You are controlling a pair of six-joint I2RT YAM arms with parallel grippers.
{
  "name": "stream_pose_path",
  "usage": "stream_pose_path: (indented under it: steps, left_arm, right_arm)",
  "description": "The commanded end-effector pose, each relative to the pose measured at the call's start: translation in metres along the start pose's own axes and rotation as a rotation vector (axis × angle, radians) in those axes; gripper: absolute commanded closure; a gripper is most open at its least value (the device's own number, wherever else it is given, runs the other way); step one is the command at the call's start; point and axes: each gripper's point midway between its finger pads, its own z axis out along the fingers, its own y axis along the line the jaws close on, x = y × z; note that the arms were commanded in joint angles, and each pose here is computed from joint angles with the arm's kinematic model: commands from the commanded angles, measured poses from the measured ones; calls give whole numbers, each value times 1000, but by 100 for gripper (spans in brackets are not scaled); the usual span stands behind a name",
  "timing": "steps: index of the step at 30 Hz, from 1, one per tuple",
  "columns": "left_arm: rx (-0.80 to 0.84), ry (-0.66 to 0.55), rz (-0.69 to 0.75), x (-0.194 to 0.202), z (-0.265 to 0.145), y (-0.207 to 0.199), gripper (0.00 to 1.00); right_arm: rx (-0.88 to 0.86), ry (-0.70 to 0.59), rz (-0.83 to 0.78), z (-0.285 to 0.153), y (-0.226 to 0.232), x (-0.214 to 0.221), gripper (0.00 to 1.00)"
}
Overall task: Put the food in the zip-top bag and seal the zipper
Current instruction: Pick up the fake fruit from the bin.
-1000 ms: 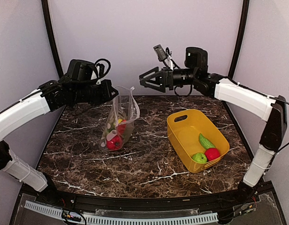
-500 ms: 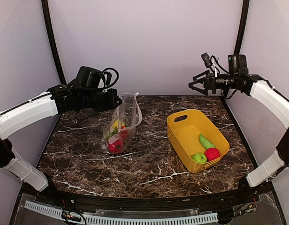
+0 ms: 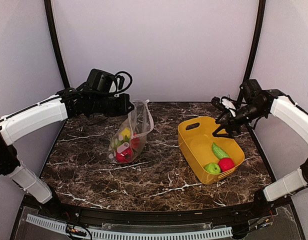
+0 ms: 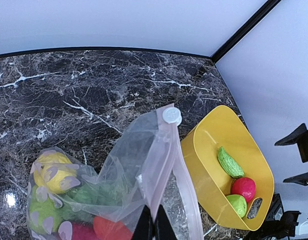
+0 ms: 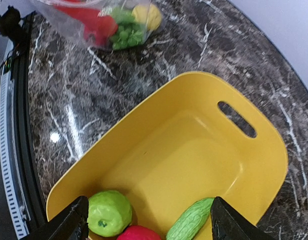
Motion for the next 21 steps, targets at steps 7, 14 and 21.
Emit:
stream_pose_path:
  steps: [7,14,21]
  left_arm:
    - [-11,-7,26,-5,-7,2,99]
    - [-7,-12,19,-5,-8,2,99]
    - [-15,-13,23,-4,-10,5,99]
  right_arm:
    - [-261,379,-6,48,51,106,16]
    - [-277,486,19,70,51,129,13]
    - [-321,548,28,83,57,147,14]
